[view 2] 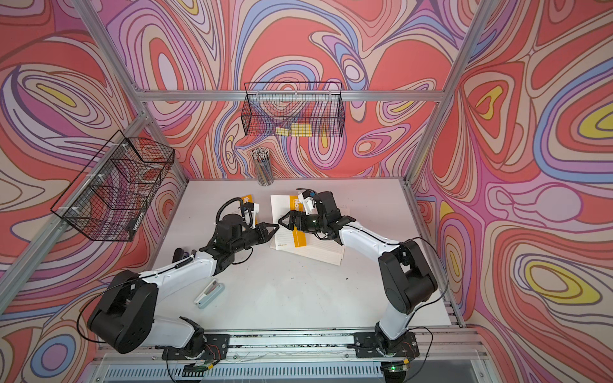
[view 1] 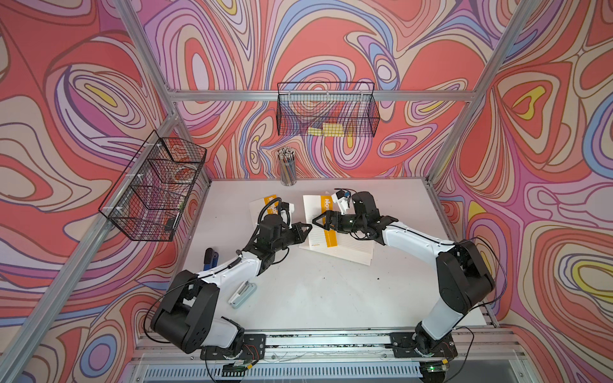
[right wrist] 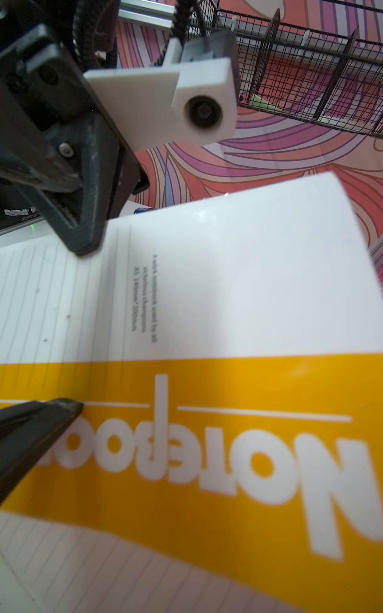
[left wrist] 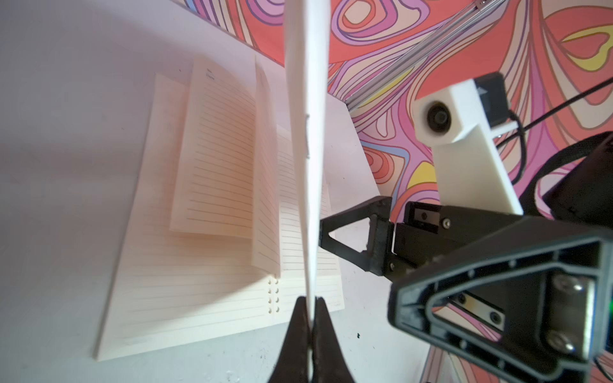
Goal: Close the notebook
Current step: Pick up the notebook at the notebook, then place the notebook at the notebook.
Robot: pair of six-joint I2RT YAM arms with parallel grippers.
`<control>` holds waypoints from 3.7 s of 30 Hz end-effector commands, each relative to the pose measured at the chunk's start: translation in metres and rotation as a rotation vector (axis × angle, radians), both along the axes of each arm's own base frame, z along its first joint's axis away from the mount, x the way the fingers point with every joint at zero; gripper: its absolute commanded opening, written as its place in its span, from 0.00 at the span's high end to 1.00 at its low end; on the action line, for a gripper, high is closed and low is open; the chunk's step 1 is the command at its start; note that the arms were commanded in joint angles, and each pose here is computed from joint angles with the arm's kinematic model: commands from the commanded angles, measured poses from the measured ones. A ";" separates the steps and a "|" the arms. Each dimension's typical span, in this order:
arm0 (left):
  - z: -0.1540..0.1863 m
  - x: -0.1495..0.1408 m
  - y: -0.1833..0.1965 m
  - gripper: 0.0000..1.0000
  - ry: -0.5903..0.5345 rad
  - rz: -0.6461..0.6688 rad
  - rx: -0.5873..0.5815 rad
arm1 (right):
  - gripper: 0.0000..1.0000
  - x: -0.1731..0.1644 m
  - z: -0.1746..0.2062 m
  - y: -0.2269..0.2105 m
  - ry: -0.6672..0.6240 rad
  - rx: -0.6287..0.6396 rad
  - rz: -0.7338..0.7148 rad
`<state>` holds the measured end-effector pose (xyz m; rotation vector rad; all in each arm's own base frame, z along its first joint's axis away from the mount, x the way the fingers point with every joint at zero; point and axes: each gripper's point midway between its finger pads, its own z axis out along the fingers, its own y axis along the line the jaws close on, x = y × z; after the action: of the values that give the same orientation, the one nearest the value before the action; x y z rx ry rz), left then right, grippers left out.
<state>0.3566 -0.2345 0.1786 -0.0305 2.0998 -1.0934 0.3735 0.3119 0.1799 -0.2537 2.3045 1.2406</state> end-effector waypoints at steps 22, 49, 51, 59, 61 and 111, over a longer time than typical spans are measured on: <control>0.005 0.047 0.130 1.00 0.179 0.192 0.242 | 0.02 0.021 0.013 -0.033 -0.044 0.015 -0.025; -0.025 0.126 0.171 1.00 0.318 0.255 0.078 | 0.02 0.025 -0.006 -0.043 0.011 0.013 -0.055; -0.026 0.127 0.178 1.00 0.326 0.261 0.076 | 0.02 0.025 -0.007 -0.043 0.010 0.012 -0.056; -0.036 0.133 0.196 1.00 0.352 0.258 0.070 | 0.02 0.026 -0.009 -0.043 0.017 0.011 -0.060; -0.046 0.130 0.199 1.00 0.389 0.252 0.076 | 0.02 0.025 -0.009 -0.044 0.020 0.010 -0.061; -0.134 0.135 0.236 1.00 0.553 0.298 0.318 | 0.02 0.021 -0.014 -0.047 0.034 0.007 -0.081</control>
<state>0.4930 -0.0042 0.0527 -0.5238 2.5962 -0.6285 0.3927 0.2671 0.1622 -0.1385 2.3328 1.2282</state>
